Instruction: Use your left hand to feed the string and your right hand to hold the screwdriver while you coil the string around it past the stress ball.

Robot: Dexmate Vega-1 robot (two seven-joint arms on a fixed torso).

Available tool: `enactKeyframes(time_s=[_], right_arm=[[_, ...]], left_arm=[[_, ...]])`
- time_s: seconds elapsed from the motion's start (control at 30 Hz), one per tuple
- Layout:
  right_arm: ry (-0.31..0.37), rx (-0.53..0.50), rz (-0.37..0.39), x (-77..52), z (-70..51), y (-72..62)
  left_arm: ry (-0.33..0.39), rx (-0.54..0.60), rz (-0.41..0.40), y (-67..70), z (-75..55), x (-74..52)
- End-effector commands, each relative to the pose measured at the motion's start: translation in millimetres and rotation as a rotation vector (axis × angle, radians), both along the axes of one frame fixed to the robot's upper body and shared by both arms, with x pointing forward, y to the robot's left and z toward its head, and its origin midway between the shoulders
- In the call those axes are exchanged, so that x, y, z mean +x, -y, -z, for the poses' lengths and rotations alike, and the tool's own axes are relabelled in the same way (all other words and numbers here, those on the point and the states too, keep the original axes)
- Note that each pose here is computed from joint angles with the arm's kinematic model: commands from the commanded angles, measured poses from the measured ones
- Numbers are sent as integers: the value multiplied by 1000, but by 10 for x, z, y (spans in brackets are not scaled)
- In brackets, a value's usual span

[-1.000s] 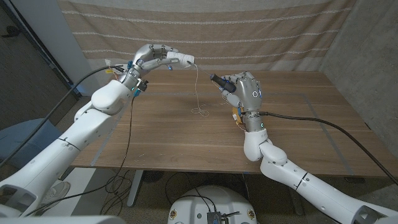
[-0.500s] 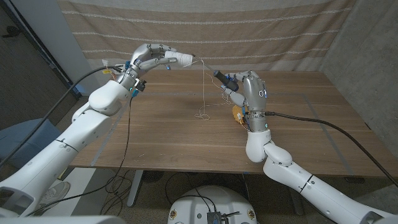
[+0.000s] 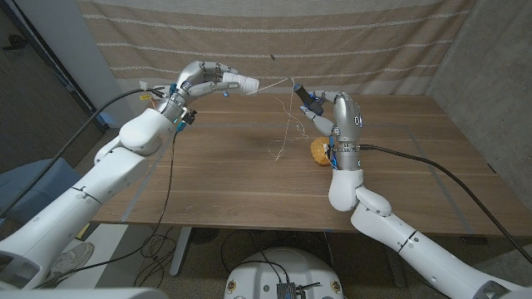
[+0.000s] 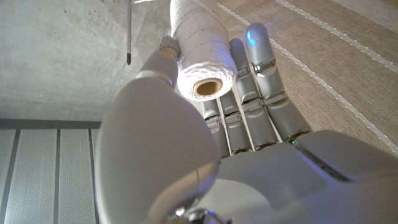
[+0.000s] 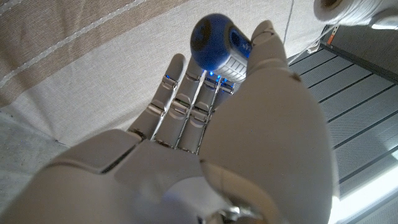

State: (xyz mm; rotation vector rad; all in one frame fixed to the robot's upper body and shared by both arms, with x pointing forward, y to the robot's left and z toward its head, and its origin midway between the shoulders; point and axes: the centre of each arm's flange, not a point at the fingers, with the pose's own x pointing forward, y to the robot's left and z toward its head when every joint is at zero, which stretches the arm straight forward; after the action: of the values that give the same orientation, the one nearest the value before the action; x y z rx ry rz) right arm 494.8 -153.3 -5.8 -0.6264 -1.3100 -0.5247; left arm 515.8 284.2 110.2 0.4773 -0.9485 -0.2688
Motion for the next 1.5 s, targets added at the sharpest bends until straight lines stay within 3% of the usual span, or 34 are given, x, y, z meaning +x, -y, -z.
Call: enactKeyframes(time_s=[0.03, 0.17, 0.37, 0.77, 1.03, 1.17, 1.5], right_arm=[[29, 29, 23, -13, -147, 70], [44, 4, 138, 3, -145, 38], [46, -40, 284, 142, -145, -20], [44, -56, 421, 328, -170, -50], [43, -120, 499, 430, -90, -73], [47, -181, 512, 457, -4, -130], [39, -298, 507, 477, 184, -292]], left_arm=[[-7, 174, -179, 81, 103, 69], [-32, 253, -162, 151, 91, 83], [-85, 377, -117, 306, 100, 110], [-163, 522, 58, 564, 140, 1], [-167, 508, 147, 597, 123, -85], [-187, 468, 251, 600, 105, -94], [-139, 337, 421, 601, -21, -181]])
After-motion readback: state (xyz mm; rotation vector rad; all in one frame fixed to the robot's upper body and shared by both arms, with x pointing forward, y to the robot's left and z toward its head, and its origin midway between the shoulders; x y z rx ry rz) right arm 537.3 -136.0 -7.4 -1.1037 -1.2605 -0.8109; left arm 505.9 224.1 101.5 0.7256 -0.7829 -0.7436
